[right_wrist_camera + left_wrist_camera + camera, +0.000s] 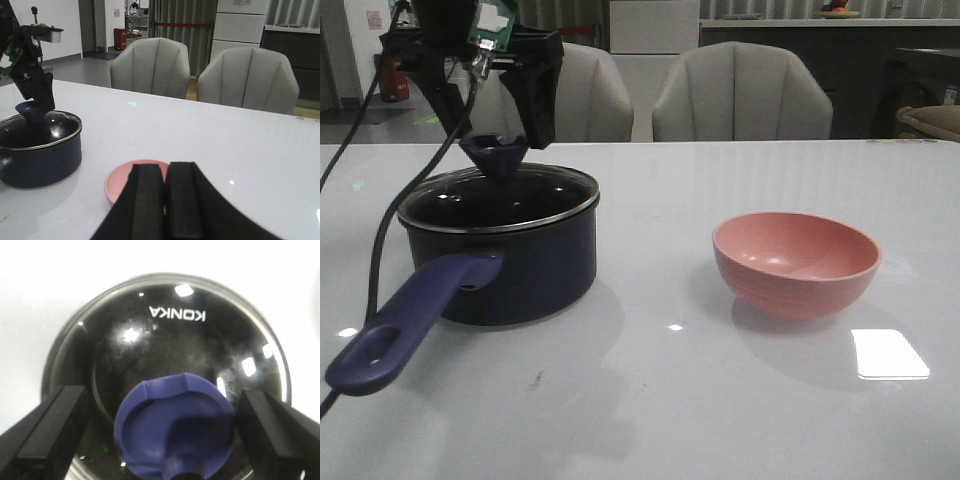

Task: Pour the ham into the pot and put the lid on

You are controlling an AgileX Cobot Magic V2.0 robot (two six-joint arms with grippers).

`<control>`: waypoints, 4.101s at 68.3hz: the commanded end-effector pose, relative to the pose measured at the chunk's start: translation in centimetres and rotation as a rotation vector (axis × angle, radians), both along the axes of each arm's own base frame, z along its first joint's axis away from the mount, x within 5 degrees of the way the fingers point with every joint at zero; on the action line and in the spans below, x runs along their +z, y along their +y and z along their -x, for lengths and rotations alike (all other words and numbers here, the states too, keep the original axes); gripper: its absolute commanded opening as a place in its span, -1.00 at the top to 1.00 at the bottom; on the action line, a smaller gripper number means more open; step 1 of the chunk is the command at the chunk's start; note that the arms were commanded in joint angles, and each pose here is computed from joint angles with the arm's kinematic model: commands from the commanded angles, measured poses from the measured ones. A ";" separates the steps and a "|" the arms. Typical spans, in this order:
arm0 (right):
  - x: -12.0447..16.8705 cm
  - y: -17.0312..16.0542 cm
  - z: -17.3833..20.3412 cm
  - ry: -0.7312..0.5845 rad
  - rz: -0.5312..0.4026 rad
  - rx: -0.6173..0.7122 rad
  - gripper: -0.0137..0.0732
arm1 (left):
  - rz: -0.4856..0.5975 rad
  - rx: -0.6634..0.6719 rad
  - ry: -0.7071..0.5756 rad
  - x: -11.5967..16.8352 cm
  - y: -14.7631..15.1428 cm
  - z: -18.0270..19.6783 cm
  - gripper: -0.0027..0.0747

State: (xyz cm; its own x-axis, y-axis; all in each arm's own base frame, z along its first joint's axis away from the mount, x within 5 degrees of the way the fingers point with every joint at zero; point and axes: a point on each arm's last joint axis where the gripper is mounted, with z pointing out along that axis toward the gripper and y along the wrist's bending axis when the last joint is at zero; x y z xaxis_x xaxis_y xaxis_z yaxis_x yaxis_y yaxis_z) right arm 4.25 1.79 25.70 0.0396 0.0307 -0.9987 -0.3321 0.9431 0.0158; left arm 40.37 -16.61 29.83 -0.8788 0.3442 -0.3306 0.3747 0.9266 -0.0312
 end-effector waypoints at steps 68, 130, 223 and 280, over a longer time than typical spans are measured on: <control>1.3 -0.2 0.1 -0.077 -0.018 -0.020 0.35 | 0.303 0.062 -0.675 6.1 10.1 23.9 -0.69; 1.3 -0.2 0.1 -0.076 -0.017 -0.020 0.35 | 0.522 0.111 -1.103 -0.6 13.6 32.6 0.59; 1.3 -0.2 0.1 -0.074 -0.017 -0.019 0.35 | 0.253 0.398 -1.306 -9.2 16.8 34.8 0.59; 1.3 -0.2 0.1 -0.074 -0.017 -0.019 0.35 | 0.253 0.398 -1.304 -9.2 16.8 34.8 0.59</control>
